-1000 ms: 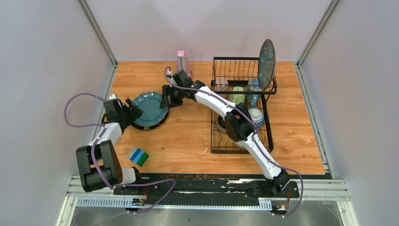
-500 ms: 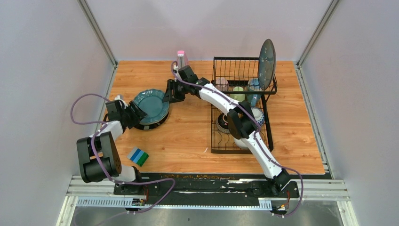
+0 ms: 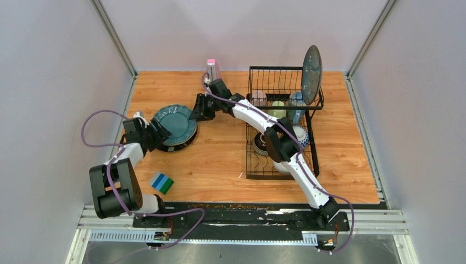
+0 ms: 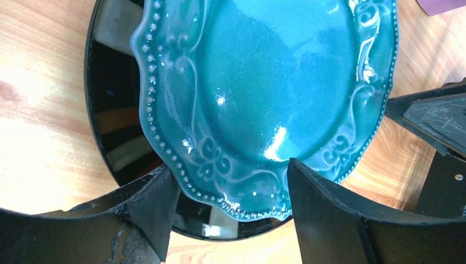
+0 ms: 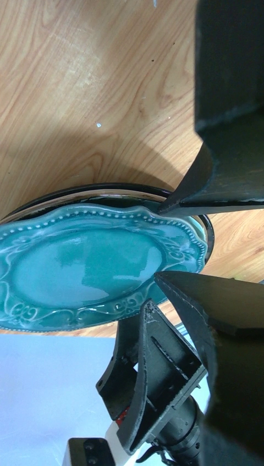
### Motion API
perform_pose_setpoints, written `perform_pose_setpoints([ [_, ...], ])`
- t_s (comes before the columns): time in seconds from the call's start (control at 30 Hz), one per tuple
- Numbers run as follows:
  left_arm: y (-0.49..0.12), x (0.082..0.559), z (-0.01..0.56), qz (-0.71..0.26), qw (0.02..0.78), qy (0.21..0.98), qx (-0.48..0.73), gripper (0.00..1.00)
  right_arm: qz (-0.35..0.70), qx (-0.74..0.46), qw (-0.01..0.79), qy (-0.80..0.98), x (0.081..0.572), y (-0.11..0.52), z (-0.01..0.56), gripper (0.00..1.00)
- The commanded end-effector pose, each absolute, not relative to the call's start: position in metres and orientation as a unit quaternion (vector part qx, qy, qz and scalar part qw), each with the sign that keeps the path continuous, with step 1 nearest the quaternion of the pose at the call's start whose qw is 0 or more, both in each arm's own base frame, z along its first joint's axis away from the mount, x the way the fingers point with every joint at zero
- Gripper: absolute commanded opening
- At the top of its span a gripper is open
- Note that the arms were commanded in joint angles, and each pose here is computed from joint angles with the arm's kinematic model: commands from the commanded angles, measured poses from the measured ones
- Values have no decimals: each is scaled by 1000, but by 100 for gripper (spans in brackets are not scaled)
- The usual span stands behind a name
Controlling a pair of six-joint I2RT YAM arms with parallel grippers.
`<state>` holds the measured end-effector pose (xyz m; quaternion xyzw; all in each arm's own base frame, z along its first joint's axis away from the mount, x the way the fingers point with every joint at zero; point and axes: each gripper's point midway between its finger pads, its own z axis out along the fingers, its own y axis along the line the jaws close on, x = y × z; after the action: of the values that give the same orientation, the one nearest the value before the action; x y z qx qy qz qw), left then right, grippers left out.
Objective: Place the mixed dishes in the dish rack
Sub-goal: Pick up the plate at the center of the board.
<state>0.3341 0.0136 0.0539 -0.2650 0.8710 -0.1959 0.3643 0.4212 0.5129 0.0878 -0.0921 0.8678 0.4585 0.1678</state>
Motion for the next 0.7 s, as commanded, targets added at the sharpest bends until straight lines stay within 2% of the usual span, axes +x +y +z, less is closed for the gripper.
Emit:
perform_pose_setpoints([
  [0.0, 16, 339, 80, -183, 394, 866, -246, 78, 483, -87, 151, 858, 413, 525, 87, 40],
  [0.4, 51, 327, 98, -82, 417, 858, -289, 95, 492, -96, 151, 852, 412, 525, 93, 40],
  [0.53, 65, 339, 104, -58, 430, 851, -296, 99, 491, -99, 155, 851, 411, 524, 95, 40],
  [0.67, 77, 362, 107, -40, 425, 856, -292, 99, 493, -103, 155, 850, 410, 524, 97, 40],
])
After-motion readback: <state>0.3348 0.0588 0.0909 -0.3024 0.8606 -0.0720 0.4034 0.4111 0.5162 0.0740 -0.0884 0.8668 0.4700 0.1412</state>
